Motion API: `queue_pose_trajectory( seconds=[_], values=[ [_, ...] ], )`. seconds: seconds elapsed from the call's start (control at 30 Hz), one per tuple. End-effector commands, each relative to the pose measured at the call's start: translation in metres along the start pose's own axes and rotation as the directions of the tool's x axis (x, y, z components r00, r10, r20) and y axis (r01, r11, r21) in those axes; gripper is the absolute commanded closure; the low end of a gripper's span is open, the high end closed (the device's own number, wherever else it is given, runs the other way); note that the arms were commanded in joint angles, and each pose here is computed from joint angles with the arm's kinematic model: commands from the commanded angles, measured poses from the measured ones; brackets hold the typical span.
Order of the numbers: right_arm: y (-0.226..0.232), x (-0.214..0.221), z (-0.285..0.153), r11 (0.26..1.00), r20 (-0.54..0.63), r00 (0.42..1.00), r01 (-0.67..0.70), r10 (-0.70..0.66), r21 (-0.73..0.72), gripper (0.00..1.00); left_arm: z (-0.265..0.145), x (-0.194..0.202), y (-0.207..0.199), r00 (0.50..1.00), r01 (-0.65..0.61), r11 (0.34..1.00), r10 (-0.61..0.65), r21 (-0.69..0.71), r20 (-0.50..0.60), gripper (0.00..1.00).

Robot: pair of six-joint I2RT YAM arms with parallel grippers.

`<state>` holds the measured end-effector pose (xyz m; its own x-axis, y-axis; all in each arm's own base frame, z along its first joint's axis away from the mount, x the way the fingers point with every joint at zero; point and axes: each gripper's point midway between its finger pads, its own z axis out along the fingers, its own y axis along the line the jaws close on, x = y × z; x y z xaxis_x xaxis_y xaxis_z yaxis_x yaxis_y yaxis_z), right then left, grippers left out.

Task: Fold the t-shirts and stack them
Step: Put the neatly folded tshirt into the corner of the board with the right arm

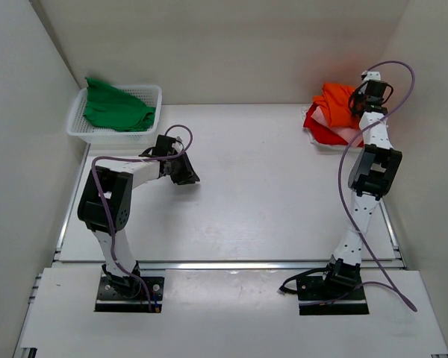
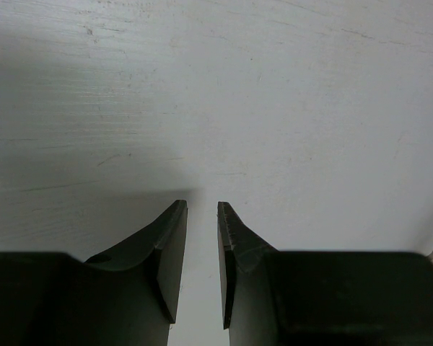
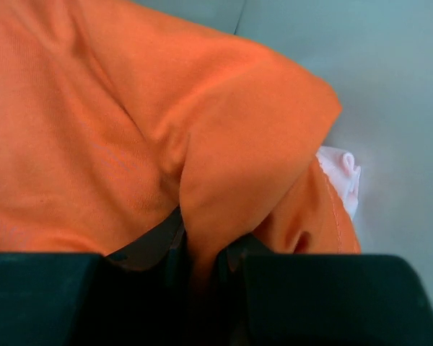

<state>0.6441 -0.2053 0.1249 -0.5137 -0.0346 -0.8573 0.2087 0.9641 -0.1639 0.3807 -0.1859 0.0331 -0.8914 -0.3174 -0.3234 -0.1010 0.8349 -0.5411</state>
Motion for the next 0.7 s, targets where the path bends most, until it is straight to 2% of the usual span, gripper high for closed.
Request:
queue_pose_trajectory(
  seconds=[0.0,0.03,0.07,0.13,0.17,0.27,0.33,0.4,0.47,0.5,0.53,0.67],
  values=[
    [-0.014,0.004,0.006,0.996,-0.024,0.999,-0.024,0.026,0.085,0.97,-0.001,-0.004,-0.001,1.0,-0.021,1.0,0.021,0.0,0.019,0.65],
    [-0.015,0.01,0.009,0.995,-0.032,0.999,-0.032,0.035,0.091,0.85,0.0,-0.001,0.001,1.0,-0.015,1.0,0.015,-0.003,0.009,0.65],
    [-0.017,0.009,0.009,0.994,-0.03,0.999,-0.024,0.027,0.102,0.76,0.001,-0.001,0.001,1.0,-0.017,1.0,0.017,-0.006,0.007,0.65],
    [-0.018,-0.005,0.0,0.992,-0.013,1.0,-0.01,0.012,0.128,0.47,0.001,-0.005,-0.003,1.0,-0.02,1.0,0.02,-0.001,0.013,0.66],
    [-0.019,-0.009,-0.002,0.991,-0.003,1.0,0.002,-0.002,0.137,0.37,0.001,-0.004,-0.006,0.999,-0.037,0.999,0.037,-0.002,0.01,0.64],
    [-0.023,-0.042,-0.025,0.982,0.045,0.999,0.021,-0.03,0.186,0.26,-0.003,-0.007,-0.009,0.997,-0.079,0.996,0.079,-0.034,0.02,0.64],
    [-0.028,-0.08,-0.053,0.976,0.112,0.993,0.005,-0.03,0.216,0.19,-0.006,-0.005,-0.015,0.993,-0.117,0.993,0.118,-0.032,0.015,0.65],
    [-0.036,-0.104,-0.083,0.965,0.144,0.99,-0.03,-0.008,0.261,0.01,-0.013,-0.004,-0.017,0.992,-0.127,0.992,0.128,-0.028,0.021,0.65],
    [-0.038,-0.136,-0.126,0.963,0.2,0.979,-0.084,0.032,0.254,0.01,-0.018,-0.001,-0.015,0.987,-0.156,0.987,0.157,-0.038,0.02,0.64],
    [-0.035,-0.125,-0.134,0.963,0.161,0.985,-0.107,0.069,0.246,0.01,-0.02,0.007,-0.002,0.983,-0.182,0.98,0.181,-0.086,-0.017,0.65],
    [-0.036,-0.13,-0.154,0.961,0.171,0.981,-0.133,0.093,0.244,0.0,-0.026,0.006,0.002,0.977,-0.214,0.97,0.212,-0.119,-0.028,0.63],
    [0.026,-0.072,-0.209,0.985,-0.013,0.997,-0.075,0.078,0.152,0.01,-0.042,0.021,0.028,0.951,-0.299,0.932,0.274,-0.207,-0.142,0.62]
  ],
)
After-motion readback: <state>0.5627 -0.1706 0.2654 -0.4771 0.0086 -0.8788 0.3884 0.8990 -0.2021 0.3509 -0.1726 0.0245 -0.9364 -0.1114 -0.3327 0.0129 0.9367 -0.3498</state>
